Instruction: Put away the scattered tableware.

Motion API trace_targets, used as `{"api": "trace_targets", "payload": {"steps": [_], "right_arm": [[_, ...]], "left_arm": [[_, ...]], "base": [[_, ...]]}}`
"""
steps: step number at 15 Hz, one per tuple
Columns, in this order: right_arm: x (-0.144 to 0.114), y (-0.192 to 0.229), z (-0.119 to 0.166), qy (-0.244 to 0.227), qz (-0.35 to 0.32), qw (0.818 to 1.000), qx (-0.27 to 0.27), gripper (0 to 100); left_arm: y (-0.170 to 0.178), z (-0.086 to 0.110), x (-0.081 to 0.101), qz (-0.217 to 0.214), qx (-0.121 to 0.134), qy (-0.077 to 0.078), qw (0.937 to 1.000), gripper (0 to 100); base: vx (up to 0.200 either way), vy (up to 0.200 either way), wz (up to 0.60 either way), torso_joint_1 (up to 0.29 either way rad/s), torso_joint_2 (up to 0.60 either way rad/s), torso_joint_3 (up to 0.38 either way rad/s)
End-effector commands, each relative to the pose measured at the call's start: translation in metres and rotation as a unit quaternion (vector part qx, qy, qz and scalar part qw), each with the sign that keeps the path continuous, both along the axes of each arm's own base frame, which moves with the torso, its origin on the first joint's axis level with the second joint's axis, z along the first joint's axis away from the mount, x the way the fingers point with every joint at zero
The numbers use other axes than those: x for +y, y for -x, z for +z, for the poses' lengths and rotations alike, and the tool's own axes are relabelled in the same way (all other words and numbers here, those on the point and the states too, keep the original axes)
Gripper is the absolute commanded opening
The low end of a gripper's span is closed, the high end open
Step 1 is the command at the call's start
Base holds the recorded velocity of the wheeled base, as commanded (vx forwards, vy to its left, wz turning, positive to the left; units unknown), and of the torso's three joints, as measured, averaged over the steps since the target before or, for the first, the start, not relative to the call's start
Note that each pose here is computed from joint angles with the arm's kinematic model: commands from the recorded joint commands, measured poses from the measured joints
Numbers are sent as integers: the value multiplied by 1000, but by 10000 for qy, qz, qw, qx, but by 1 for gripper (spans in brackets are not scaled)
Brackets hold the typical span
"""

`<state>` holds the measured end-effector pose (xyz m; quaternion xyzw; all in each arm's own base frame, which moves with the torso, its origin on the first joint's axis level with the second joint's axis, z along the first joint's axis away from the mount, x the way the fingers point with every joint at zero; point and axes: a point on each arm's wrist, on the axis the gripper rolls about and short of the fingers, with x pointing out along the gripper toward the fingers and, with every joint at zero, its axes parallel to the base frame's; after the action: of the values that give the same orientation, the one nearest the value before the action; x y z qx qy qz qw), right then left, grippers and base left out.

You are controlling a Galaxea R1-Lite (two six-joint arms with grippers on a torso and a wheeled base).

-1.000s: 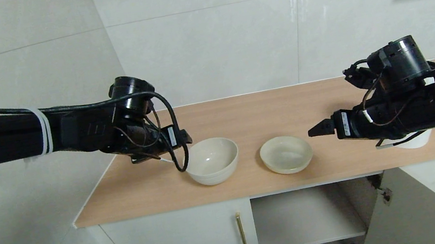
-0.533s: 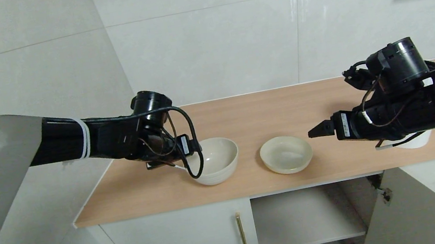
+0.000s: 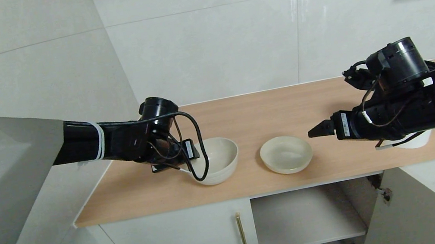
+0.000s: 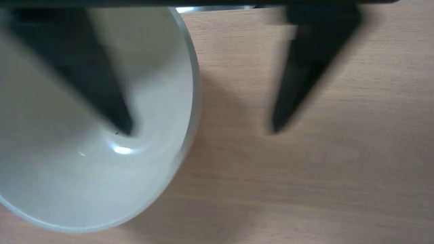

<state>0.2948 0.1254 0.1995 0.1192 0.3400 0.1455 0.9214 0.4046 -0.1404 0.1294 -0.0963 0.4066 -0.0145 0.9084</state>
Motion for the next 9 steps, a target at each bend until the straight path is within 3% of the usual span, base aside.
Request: {"api": "trace_targets", "payload": {"steps": [1, 4, 6, 8, 9], "right_arm": [[0, 0, 1, -7, 8, 10000, -15, 100], [0, -1, 1, -6, -6, 10000, -24, 100], [0, -1, 2, -9, -6, 10000, -31, 100], [5, -11, -7, 88, -66, 9999, 69, 100], [5, -13, -10, 129, -102, 9998, 94, 100]], "left_arm": [[1, 1, -1, -10, 2, -1, 10000, 0], [2, 4, -1, 29, -36, 51, 10000, 0], [8, 23, 3, 88, -231, 165, 9996, 0], [23, 52, 9, 175, -491, 374, 9979, 0], [25, 54, 10, 175, -513, 382, 9978, 0]], "base": [[0, 0, 0, 0, 0, 0], [0, 0, 0, 0, 0, 0], [0, 0, 0, 0, 0, 0], [0, 0, 0, 0, 0, 0], [0, 0, 0, 0, 0, 0]]}}
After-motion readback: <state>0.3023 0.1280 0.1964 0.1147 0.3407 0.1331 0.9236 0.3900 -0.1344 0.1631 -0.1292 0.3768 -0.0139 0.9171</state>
